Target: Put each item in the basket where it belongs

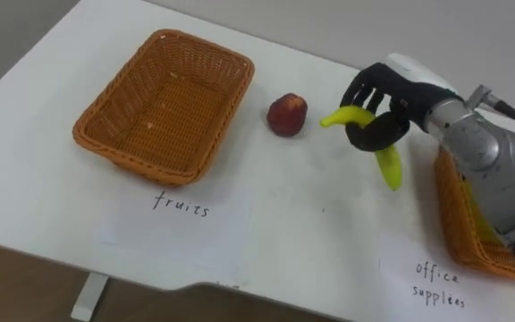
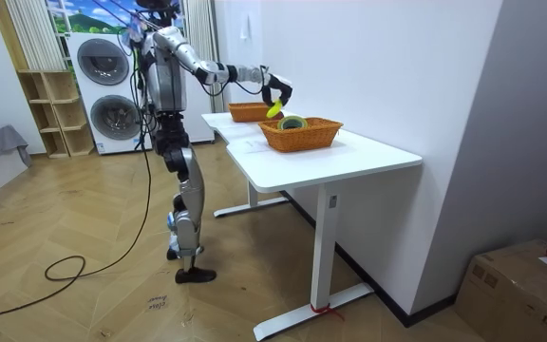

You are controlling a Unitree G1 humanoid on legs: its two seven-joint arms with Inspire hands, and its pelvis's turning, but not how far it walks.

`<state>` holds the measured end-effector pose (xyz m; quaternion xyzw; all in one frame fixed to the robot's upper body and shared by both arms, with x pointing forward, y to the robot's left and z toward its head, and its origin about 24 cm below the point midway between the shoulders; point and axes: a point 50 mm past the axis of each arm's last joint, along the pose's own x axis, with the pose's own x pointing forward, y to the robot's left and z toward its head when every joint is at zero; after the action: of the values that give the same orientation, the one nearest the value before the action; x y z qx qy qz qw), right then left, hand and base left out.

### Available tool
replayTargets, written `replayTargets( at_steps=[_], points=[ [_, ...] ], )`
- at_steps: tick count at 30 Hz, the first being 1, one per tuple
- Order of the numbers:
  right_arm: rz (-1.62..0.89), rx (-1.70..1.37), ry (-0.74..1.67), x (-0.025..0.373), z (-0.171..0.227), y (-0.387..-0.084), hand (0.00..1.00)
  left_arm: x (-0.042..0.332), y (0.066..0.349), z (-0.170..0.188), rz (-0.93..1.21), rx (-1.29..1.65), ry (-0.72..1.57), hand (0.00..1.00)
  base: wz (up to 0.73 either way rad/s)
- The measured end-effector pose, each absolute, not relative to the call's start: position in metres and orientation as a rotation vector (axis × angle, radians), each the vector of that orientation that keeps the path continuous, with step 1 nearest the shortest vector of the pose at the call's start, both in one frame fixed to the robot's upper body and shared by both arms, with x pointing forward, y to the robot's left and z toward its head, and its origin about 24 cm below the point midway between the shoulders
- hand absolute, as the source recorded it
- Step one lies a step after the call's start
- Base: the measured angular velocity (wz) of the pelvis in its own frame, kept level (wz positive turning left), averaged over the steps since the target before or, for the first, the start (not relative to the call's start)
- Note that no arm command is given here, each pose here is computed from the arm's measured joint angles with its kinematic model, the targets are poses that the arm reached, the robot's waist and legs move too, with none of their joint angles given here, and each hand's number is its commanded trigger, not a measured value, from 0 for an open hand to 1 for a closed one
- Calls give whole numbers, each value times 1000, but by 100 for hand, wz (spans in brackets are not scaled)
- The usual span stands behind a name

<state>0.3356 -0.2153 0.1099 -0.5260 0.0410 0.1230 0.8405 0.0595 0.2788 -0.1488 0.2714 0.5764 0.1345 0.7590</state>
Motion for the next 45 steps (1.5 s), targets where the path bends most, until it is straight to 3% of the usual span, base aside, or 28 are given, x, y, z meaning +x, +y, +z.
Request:
replayTargets(
  at_steps=[11, 25, 45],
  points=[
    [204, -1102, 44, 334, 121, -220, 100, 56, 273, -150, 311, 554, 1251, 0, -3],
    [166, -1051, -165, 330, 155, -201, 100, 66, 270, -147, 362, 521, 1191, 0, 0],
    [187, -916, -221, 335, 165, -186, 100, 64, 257, -151, 343, 510, 1201, 0, 0]
  ],
)
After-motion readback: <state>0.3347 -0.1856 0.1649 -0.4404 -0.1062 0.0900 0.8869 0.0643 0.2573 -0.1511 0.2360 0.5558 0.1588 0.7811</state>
